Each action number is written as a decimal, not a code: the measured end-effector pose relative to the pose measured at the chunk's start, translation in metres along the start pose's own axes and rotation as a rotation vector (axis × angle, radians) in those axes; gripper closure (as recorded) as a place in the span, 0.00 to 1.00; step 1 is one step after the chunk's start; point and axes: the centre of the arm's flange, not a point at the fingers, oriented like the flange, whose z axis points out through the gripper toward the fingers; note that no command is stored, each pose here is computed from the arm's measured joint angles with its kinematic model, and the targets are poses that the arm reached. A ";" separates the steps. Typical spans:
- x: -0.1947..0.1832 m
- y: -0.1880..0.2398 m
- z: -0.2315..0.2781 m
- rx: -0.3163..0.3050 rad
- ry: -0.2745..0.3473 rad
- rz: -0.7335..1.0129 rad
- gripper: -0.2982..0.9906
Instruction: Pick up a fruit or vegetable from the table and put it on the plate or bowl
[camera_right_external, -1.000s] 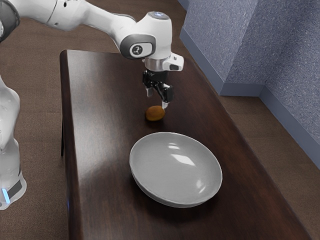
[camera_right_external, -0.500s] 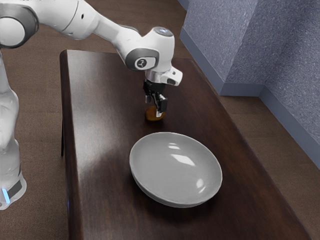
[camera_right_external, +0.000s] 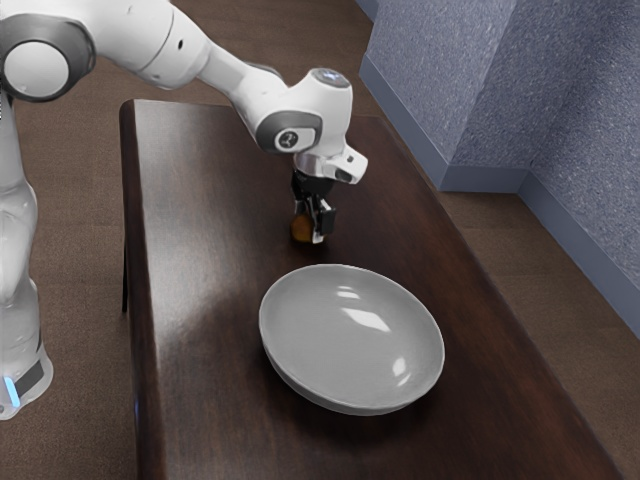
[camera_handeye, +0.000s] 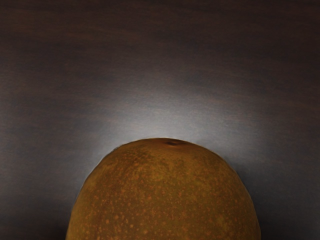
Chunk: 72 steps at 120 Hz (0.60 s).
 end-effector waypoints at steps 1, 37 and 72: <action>0.000 0.000 0.000 0.000 0.000 0.001 0.28; 0.004 -0.001 -0.007 0.014 0.036 0.005 0.54; 0.021 0.100 -0.080 -0.027 0.191 0.158 0.53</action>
